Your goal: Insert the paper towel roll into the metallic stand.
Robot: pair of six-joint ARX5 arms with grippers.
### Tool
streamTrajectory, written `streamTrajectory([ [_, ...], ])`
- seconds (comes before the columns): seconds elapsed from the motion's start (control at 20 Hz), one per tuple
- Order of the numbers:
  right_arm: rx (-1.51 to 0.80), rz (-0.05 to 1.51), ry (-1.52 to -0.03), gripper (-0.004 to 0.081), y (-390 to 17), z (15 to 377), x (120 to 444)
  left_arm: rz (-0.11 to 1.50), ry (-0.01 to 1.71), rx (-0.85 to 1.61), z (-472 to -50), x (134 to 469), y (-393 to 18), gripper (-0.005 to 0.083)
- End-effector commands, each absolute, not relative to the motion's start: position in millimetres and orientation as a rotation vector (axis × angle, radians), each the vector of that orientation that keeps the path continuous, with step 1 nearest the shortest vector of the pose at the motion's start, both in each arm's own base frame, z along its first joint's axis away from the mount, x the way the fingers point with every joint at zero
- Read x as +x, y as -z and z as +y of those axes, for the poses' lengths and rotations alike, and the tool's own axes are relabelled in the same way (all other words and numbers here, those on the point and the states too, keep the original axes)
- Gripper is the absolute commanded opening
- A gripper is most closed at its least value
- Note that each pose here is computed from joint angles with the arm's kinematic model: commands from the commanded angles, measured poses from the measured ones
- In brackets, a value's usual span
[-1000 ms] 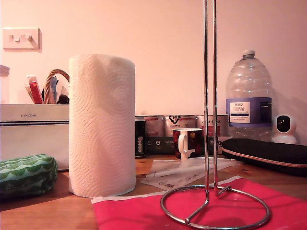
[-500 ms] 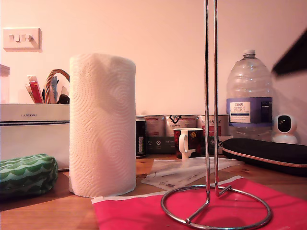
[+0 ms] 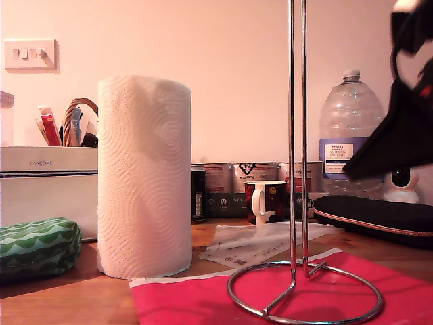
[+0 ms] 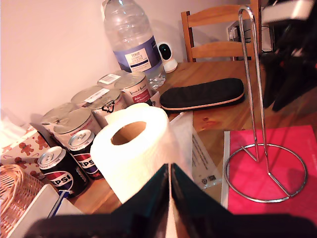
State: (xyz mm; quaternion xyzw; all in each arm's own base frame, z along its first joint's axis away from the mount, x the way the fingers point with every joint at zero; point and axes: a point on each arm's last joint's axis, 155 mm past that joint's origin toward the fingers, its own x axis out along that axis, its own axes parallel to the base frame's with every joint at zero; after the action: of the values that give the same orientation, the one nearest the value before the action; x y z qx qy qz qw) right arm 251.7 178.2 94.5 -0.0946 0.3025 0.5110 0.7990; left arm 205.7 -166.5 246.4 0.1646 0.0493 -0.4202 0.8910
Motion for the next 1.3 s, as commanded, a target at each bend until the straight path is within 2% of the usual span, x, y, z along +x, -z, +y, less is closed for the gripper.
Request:
streamTrajectory([
  [0.0, -0.203, 0.645, -1.136, 0.0249, -90, 188, 248, 0.104, 0.879, 0.348, -168, 206, -243, -0.0024],
  [0.2, -0.229, 0.627, -1.184, 0.025, -83, 204, 248, 0.105, 0.879, 0.348, -168, 206, -243, -0.0024],
  [0.6, -0.258, 0.64, -1.155, 0.0252, -56, 206, 268, 0.126, 0.882, 0.346, -169, 208, -238, -0.0024],
  [1.1, -0.251, 0.648, -1.188, 0.0244, -38, 222, 270, 0.131, 0.883, 0.345, -169, 208, -237, -0.0024],
  [1.15, -0.254, 0.648, -1.19, 0.0241, -37, 222, 270, 0.134, 0.883, 0.345, -169, 208, -237, -0.0024],
  [1.25, -0.253, 0.649, -1.19, 0.0162, -37, 222, 270, 0.144, 0.885, 0.344, -168, 207, -234, -0.0024],
])
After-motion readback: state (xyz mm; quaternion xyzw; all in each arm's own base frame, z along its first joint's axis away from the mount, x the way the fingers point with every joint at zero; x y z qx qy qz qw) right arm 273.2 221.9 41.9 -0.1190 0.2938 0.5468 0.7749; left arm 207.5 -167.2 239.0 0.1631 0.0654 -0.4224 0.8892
